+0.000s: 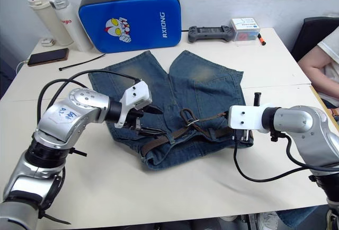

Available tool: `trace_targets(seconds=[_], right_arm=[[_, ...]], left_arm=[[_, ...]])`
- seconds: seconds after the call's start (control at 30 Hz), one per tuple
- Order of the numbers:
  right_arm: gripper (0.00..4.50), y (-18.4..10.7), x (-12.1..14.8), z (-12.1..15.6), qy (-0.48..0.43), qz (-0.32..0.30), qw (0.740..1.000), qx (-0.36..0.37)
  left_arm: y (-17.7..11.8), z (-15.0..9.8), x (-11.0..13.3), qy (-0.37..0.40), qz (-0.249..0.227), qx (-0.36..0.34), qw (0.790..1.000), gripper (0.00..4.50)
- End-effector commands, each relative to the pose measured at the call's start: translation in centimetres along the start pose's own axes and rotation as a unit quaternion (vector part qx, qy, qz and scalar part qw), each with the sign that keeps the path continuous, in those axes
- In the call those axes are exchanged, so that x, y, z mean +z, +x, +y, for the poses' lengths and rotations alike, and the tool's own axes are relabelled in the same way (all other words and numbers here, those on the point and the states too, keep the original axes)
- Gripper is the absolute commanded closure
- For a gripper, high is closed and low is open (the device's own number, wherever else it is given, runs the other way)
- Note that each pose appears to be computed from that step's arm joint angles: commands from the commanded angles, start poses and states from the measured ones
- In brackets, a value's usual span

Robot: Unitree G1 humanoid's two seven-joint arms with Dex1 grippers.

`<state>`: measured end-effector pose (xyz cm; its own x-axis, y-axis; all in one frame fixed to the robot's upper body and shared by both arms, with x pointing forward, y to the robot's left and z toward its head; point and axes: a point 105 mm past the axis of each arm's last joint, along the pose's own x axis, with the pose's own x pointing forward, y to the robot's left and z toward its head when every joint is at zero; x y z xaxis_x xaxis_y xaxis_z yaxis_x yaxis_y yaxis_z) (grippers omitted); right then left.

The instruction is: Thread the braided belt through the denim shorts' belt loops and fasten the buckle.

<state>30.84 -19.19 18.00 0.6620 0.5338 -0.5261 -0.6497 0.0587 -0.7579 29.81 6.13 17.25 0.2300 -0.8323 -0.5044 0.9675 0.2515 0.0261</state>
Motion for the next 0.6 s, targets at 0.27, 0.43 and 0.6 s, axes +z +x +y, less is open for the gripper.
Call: trace_targets(seconds=[0.27, 0.43, 0.6], right_arm=[[4.5, -0.4, 1.1, -0.5, 0.003, -0.013, 1.0, -0.024], [4.5, -1.0, 0.5, 0.3, -0.006, 0.0, 1.0, -0.02], [4.5, -4.0, -2.8, 1.1, -0.036, 0.065, 0.997, -0.03]], left_arm=[[4.1, -2.1, -6.0, 0.011, 0.094, -0.017, 0.995, 4.42], [4.2, -2.0, -7.2, 0.031, 0.115, -0.023, 0.993, 4.42], [4.4, -2.4, -7.7, 0.026, 0.116, -0.034, 0.992, 4.42]])
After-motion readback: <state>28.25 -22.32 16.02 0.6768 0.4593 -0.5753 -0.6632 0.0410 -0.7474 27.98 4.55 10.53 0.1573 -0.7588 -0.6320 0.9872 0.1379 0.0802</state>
